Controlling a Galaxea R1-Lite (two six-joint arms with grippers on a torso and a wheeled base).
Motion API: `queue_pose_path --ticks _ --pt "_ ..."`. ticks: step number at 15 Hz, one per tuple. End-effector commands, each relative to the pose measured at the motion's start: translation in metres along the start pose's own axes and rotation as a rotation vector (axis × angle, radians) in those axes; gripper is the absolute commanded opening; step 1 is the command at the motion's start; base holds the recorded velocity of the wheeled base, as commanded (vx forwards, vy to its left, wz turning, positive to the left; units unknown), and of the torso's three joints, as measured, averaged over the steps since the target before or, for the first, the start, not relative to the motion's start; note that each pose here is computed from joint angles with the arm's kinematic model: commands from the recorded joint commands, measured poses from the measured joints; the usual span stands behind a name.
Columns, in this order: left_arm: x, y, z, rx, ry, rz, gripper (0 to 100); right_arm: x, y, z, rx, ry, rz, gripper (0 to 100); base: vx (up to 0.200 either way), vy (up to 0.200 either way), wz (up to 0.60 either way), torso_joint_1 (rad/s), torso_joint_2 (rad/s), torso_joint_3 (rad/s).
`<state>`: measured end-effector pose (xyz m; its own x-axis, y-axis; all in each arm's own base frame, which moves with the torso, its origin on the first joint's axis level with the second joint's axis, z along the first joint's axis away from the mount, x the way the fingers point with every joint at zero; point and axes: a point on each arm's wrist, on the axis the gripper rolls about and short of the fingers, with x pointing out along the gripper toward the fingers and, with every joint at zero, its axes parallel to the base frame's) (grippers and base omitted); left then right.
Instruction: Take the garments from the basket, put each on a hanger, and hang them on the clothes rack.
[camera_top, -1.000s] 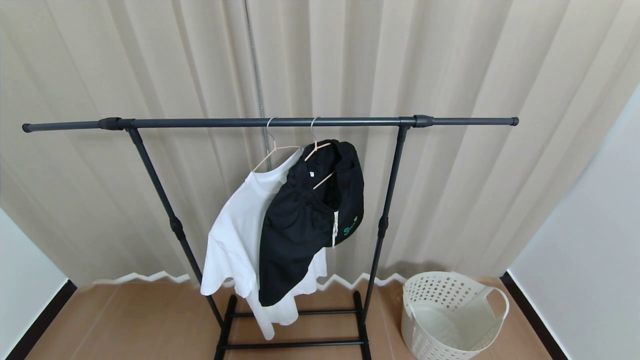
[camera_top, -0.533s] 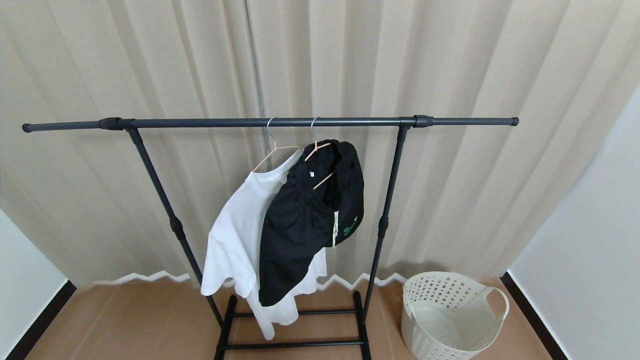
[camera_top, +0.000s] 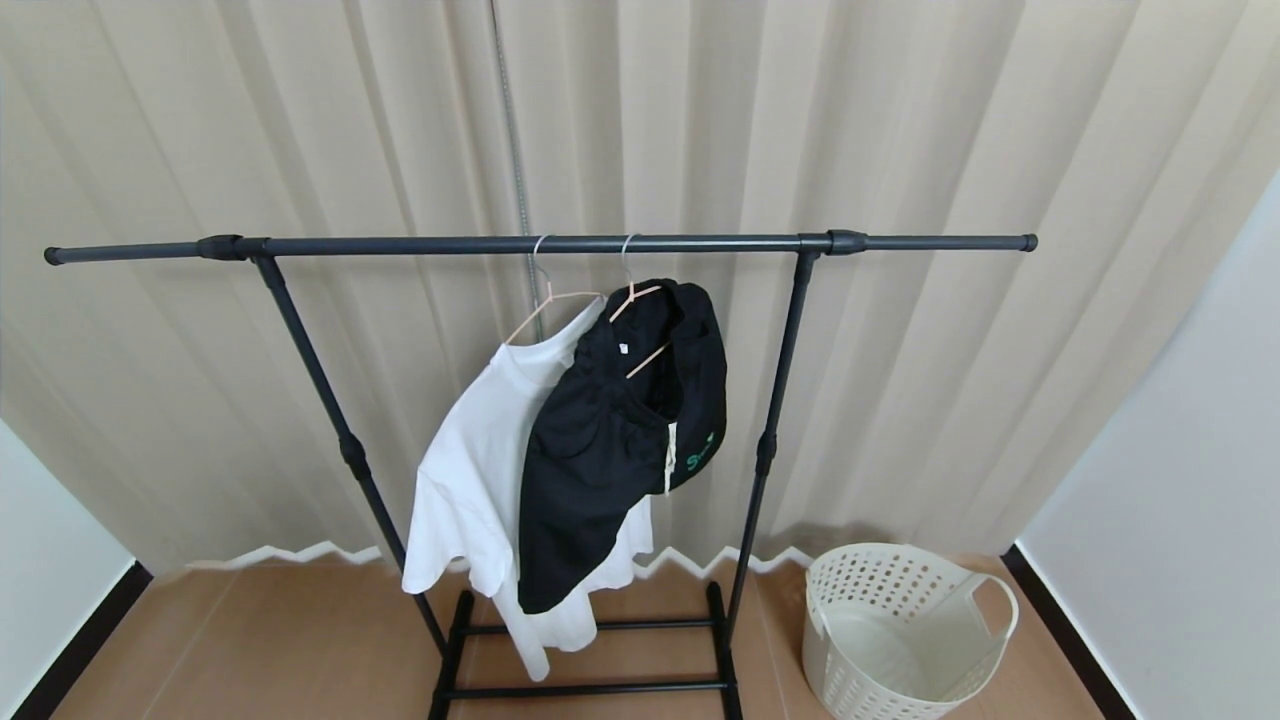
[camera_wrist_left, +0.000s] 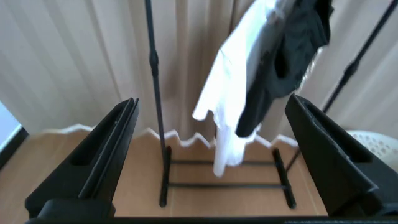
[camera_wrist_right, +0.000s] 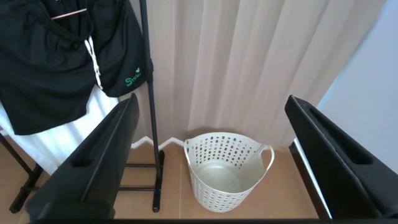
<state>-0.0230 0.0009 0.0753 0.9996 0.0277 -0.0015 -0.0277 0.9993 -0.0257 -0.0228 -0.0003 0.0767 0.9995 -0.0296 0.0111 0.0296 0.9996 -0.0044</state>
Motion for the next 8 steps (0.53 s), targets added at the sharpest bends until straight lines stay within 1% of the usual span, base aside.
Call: queue_pose_path --ticks 1,8 --pt "0.0002 0.0000 0.0000 -0.002 0.000 0.001 100 0.0000 0.0000 0.0001 0.005 -0.001 0.000 100 0.000 0.000 0.00 0.000 0.00 0.000" --pt "0.0002 0.0000 0.0000 0.000 0.000 0.000 100 0.0001 0.0000 -0.0001 0.002 0.002 0.002 100 0.000 0.000 0.00 0.000 0.00 0.000"
